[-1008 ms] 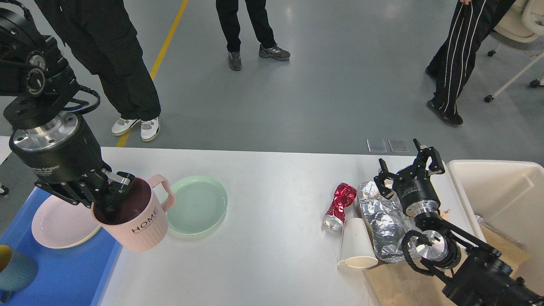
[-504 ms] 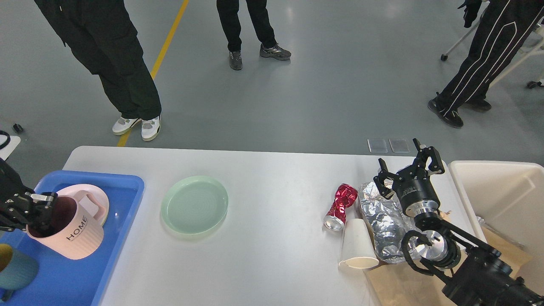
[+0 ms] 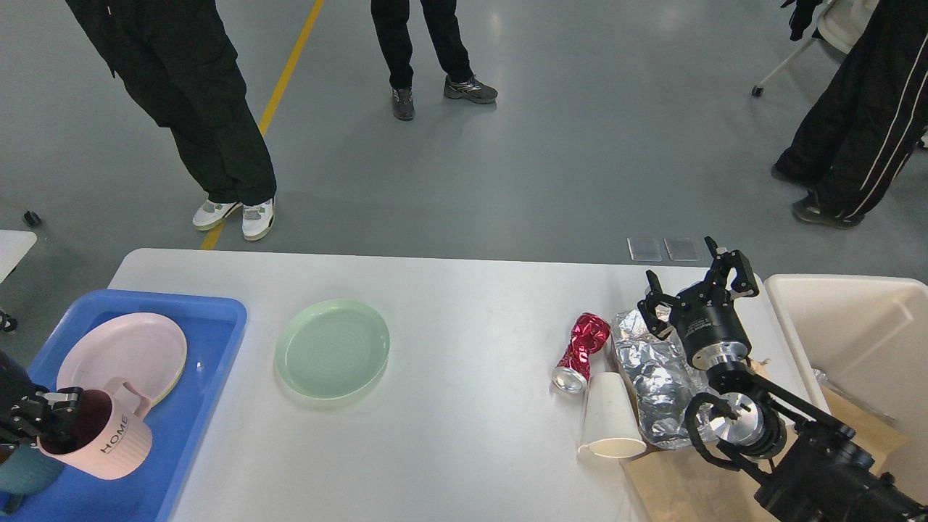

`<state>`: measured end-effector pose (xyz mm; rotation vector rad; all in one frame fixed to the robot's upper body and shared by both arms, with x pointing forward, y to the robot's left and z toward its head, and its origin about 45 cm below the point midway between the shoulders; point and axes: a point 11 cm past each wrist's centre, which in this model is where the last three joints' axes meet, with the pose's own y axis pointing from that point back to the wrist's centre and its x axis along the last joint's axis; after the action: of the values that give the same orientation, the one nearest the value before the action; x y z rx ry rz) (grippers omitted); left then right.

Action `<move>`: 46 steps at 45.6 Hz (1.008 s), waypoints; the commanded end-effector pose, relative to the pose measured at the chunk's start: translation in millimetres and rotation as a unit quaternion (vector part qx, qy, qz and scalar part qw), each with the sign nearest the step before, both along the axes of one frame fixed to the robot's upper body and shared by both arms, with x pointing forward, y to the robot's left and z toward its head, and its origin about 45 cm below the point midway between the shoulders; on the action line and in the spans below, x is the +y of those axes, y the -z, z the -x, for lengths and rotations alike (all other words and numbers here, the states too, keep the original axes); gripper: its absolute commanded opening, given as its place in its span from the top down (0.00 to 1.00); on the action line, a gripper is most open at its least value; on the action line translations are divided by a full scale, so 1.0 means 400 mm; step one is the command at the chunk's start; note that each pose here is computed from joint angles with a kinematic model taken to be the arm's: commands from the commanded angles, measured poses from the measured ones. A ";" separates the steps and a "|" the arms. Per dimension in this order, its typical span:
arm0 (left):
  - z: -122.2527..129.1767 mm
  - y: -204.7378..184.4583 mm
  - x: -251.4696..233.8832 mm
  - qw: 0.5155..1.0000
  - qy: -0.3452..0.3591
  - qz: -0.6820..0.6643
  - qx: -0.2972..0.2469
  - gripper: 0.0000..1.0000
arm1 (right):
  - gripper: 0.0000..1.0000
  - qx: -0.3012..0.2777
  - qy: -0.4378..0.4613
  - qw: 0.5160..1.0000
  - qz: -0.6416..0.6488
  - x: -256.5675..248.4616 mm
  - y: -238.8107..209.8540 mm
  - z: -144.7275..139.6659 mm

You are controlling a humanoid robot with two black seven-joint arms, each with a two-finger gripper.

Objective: Tidy desktop
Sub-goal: 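Lift the pink mug and set it on the blue tray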

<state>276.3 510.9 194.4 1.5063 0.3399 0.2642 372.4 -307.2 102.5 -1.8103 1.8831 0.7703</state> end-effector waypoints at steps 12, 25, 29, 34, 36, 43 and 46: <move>0.056 0.096 0.028 0.999 0.024 -0.028 -0.003 1.00 | 0.00 0.000 0.000 1.000 0.000 0.000 0.000 0.000; 0.069 0.113 0.030 1.000 0.010 -0.019 -0.015 0.83 | 0.00 0.000 0.000 1.000 0.000 0.000 0.000 0.000; 0.060 0.113 0.013 0.999 -0.019 0.008 -0.036 0.32 | 0.00 0.000 -0.001 1.000 0.000 0.001 -0.001 0.000; 0.091 0.118 0.024 0.991 -0.116 0.037 -0.052 0.15 | 0.00 0.000 -0.001 1.000 0.000 0.001 -0.001 0.000; 0.106 0.113 0.040 0.987 -0.143 0.039 -0.054 0.10 | 0.00 0.000 -0.001 1.000 0.000 0.001 -0.001 0.000; 0.131 0.108 0.066 0.985 -0.162 0.027 -0.046 0.08 | 0.00 0.000 -0.001 1.000 0.000 0.001 -0.001 0.000; 0.133 0.103 0.070 0.985 -0.163 0.026 -0.044 0.07 | 0.00 0.000 0.000 1.000 0.000 0.000 0.000 0.000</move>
<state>225.9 535.4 150.6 1.3709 0.5063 0.5741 372.4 -306.9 102.6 -1.8107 1.8820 0.7705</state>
